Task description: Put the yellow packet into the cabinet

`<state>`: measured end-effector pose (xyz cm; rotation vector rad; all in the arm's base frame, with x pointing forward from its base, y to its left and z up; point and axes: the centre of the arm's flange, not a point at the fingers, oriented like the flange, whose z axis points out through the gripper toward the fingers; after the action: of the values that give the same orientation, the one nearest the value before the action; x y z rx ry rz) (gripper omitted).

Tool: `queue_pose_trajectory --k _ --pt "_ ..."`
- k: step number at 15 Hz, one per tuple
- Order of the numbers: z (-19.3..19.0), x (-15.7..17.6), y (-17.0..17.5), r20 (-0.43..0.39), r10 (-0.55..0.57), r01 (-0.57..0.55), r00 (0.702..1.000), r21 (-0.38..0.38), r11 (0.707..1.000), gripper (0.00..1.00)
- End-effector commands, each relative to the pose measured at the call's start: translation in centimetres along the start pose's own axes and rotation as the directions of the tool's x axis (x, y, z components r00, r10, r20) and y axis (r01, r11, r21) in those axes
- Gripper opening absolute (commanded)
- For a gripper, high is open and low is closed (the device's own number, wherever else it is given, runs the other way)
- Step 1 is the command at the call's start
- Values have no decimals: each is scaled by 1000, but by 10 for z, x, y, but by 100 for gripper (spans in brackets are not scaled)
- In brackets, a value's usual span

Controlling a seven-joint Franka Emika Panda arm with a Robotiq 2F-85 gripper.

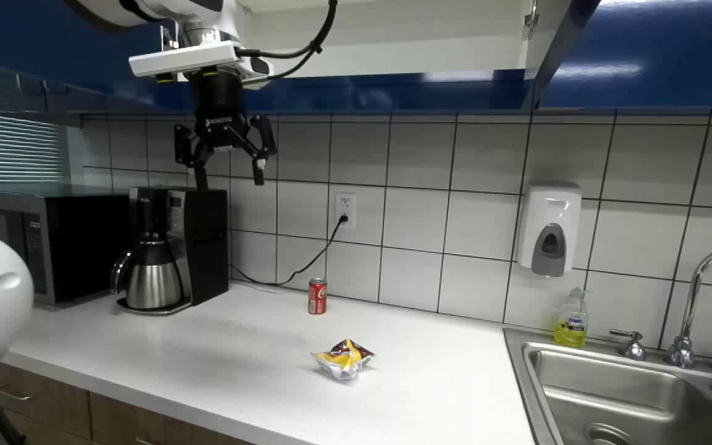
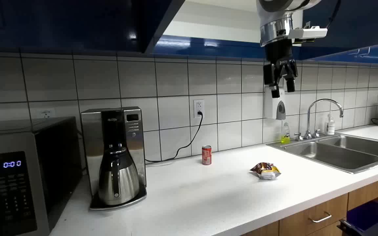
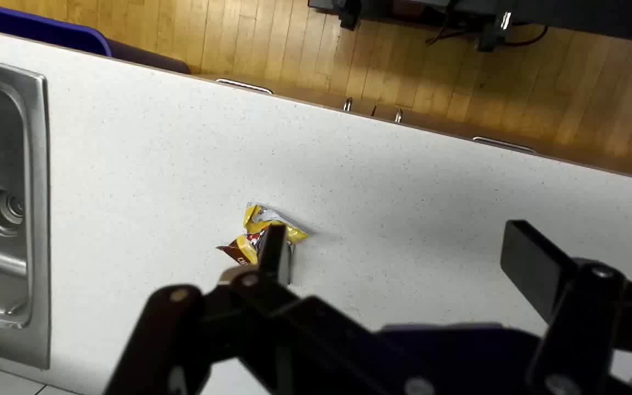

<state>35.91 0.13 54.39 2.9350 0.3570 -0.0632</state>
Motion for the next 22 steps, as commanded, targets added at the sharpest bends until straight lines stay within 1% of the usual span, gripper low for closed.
queue_pose_trajectory --k 1,3,5,8,11,15,19,22 --pt "0 0 0 0 0 0 1000 0 1000 100" --pt "1 1 1 2 13 -13 1000 6 1000 100" --pt "5 3 5 -14 85 -85 996 8 996 100" --pt "13 3 13 -43 205 -204 978 22 979 100" --pt "27 6 24 -51 268 -267 962 31 963 100" --pt "59 17 48 -42 293 -291 955 57 955 100" --pt "102 41 73 -27 321 -319 947 74 945 100" --pt "135 62 84 -20 337 -334 941 77 939 100"
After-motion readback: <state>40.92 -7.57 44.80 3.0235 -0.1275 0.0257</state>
